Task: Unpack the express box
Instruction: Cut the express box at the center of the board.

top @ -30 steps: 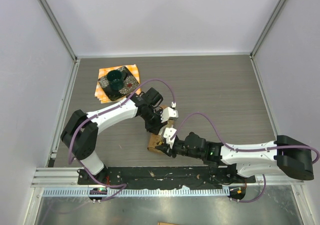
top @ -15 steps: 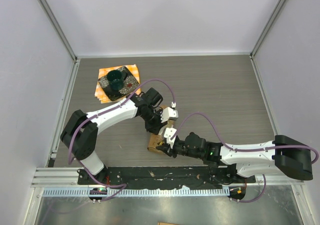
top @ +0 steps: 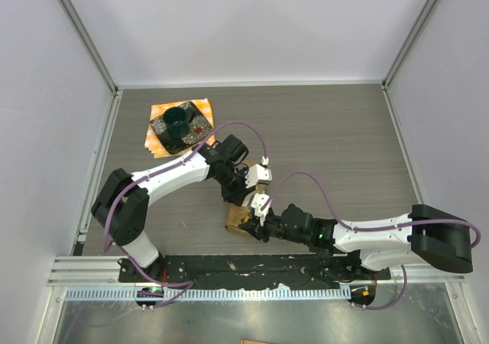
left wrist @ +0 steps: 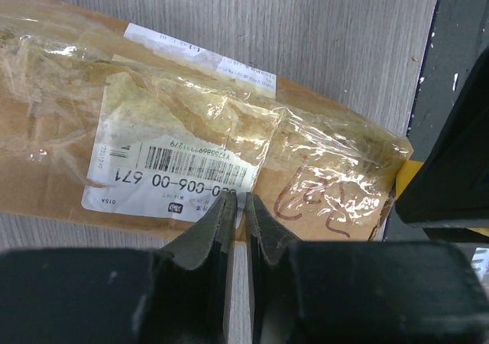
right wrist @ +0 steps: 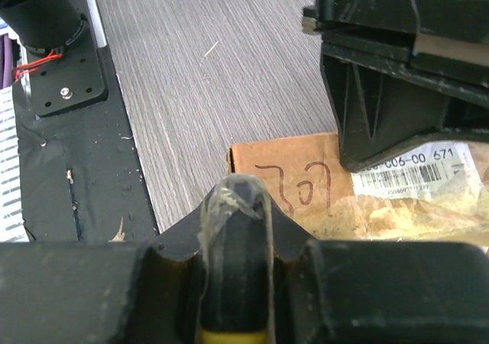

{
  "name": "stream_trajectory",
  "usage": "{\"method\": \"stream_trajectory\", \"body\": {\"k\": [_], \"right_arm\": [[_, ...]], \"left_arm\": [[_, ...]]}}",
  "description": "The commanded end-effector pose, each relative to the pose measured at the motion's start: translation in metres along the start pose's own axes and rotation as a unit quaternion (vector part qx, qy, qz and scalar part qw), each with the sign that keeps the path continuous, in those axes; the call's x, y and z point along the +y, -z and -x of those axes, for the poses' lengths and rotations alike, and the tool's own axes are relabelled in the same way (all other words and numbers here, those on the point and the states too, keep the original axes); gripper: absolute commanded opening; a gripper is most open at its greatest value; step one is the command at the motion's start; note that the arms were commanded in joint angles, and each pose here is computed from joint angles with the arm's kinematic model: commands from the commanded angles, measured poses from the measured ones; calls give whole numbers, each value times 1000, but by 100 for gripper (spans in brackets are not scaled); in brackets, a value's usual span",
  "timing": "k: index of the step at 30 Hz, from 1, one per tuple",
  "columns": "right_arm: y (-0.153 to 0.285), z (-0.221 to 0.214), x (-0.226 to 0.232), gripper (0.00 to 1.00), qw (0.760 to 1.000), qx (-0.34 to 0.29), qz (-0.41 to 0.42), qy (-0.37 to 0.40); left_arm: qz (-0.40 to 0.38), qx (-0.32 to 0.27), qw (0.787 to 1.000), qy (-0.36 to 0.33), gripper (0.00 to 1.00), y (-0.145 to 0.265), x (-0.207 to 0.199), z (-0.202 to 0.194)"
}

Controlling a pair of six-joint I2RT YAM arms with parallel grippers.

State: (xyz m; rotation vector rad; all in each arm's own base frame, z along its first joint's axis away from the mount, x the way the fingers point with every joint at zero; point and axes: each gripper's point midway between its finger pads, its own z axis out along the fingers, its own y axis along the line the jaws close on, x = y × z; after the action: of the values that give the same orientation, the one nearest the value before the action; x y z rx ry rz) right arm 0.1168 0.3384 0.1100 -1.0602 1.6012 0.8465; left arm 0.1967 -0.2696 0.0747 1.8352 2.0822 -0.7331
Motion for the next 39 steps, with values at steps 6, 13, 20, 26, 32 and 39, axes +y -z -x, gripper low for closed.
{"method": "stream_trajectory", "body": {"k": [6, 13, 20, 26, 32, 39], "right_arm": [[20, -50, 10, 1, 993, 54, -28, -101], [27, -36, 24, 1, 992, 45, -36, -113], [13, 19, 20, 1, 994, -18, -48, -92], [10, 87, 3, 2, 991, -70, -103, -50], [48, 143, -21, 5, 973, -148, -156, -89], [86, 80, -80, 9, 925, -119, -301, -197]], "left_arm": [[-7, 108, 994, 19, 13, -16, -3, -61], [-1, 111, 994, 17, 10, -19, 2, -61], [19, 126, 992, 19, 9, -21, 11, -66], [34, 130, 991, 20, 9, -15, 19, -70], [57, 129, 990, 29, 8, -1, 31, -74], [92, 76, 992, 28, 39, 42, 38, -34]]}}
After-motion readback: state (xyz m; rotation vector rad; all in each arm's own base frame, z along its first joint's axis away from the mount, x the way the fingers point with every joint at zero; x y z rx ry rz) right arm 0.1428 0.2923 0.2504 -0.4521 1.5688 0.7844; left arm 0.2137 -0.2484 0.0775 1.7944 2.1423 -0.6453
